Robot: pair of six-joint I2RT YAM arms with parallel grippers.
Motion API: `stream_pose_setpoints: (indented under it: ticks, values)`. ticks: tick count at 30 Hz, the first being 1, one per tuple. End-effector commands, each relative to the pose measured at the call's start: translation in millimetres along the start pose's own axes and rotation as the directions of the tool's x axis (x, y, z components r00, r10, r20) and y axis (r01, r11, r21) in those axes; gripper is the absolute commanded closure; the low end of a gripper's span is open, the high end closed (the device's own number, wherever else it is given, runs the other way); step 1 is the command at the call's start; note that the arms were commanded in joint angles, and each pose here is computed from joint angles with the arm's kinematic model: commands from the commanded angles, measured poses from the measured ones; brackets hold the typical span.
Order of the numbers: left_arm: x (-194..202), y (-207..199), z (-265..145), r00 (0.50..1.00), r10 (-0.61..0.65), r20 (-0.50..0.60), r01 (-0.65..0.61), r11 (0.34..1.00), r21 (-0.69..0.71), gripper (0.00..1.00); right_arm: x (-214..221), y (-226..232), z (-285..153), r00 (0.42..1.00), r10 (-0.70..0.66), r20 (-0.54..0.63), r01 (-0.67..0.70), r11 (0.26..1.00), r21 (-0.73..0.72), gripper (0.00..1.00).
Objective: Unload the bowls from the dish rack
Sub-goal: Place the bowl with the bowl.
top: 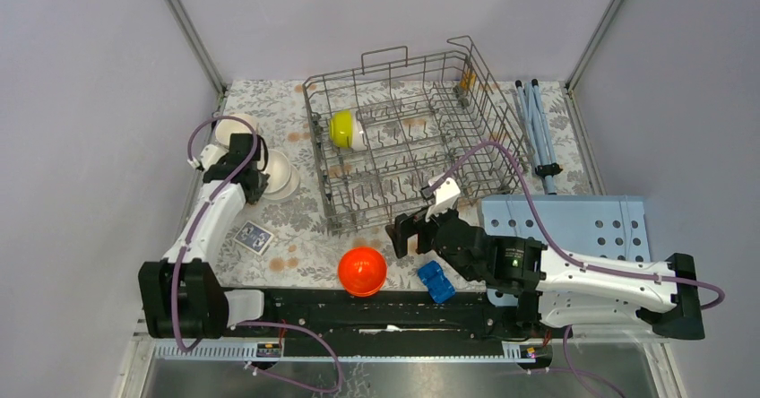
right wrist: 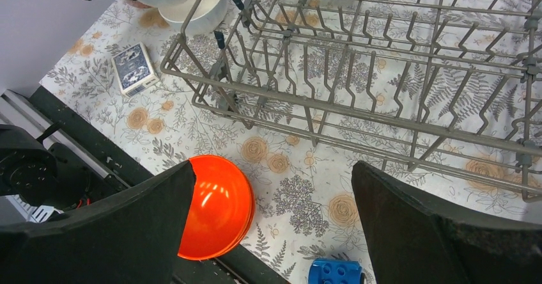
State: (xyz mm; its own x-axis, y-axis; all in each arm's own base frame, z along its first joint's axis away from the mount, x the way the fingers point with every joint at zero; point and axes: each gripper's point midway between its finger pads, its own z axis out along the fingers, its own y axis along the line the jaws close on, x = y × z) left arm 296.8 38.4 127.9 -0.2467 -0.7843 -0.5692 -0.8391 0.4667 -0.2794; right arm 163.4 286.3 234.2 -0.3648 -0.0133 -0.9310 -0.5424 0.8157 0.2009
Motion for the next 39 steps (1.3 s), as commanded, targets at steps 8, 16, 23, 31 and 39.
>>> stream_pose_setpoints:
  ticks: [8,16,23,31,39]
  values:
    - [-9.0,-32.9,15.0,0.995,-0.103,0.015,0.102,0.994,0.043,1.0,-14.5,-13.7,-13.0,0.987,0.132,0.09,-0.133,0.991,0.015,0.0]
    - [-0.5,-31.8,34.8,0.994,-0.109,-0.026,0.109,0.994,0.01,1.0,-5.6,-18.0,-14.1,0.987,0.143,0.079,-0.145,0.989,0.02,0.0]
    - [4.7,-37.7,39.9,0.993,-0.102,-0.057,0.104,0.994,0.027,1.0,-3.0,-19.1,-13.5,0.987,0.142,0.078,-0.144,0.989,0.022,0.0]
    - [14.4,-41.0,47.5,0.993,-0.073,-0.097,0.077,0.997,0.033,1.0,-1.5,-20.2,-13.3,0.986,0.144,0.079,-0.146,0.989,0.025,0.0]
    - [20.1,-42.8,49.2,0.991,-0.052,-0.123,0.059,0.997,0.047,0.73,0.4,-22.0,-14.0,0.987,0.143,0.076,-0.145,0.989,0.03,0.0]
